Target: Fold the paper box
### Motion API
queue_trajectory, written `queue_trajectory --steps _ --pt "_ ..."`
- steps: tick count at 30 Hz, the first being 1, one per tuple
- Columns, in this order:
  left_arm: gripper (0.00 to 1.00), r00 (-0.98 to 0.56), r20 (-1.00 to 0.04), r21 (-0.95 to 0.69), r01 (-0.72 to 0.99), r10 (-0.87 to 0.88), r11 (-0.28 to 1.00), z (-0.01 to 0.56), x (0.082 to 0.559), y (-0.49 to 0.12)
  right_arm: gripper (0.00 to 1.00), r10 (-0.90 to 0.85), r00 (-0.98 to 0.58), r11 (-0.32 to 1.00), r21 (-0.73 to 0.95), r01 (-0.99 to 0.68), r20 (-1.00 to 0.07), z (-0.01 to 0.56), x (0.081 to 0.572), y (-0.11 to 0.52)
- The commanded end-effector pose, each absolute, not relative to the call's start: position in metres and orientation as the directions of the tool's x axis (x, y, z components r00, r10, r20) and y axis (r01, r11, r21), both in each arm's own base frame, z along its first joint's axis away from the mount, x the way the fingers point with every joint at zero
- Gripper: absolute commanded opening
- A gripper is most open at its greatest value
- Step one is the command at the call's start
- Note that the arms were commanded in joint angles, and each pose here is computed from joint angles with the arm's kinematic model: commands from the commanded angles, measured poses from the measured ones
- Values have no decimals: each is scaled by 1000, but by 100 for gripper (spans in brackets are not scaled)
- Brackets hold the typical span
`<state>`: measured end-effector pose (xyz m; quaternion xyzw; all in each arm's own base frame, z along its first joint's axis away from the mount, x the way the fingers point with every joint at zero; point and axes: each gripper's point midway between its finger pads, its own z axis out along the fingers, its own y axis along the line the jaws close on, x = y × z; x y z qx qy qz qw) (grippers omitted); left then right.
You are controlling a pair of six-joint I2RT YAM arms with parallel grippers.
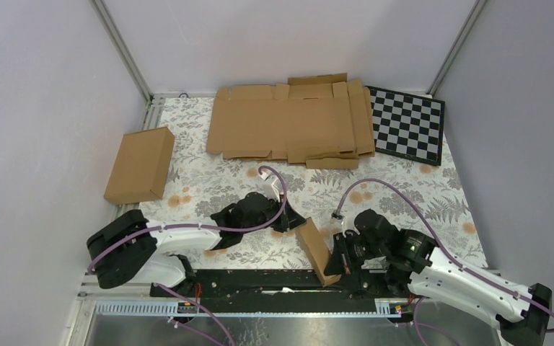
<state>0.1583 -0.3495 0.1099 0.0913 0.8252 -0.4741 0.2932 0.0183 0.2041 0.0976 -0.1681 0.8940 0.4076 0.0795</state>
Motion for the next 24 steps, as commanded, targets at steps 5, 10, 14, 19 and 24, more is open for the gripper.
queue_trajectory --steps 5,10,14,19,24 --pt "0 -824 -561 -709 427 -82 561 95 153 -346 3 -208 -941 680 652 -335 -266 91 27 199" --pt "0 -782 -617 -671 465 -86 577 129 162 -344 64 -147 -911 615 686 -389 -385 142 42 211" --pt "0 -760 -643 -658 488 -92 573 155 163 -341 91 -133 -891 613 670 -419 -435 163 53 216" --pt "1 -747 -655 -649 478 -115 592 167 162 -327 99 -180 -879 679 591 -436 -442 162 68 219" --pt "10 -725 -670 -629 438 -162 642 167 166 -303 100 -188 -873 776 477 -413 -451 155 92 216"
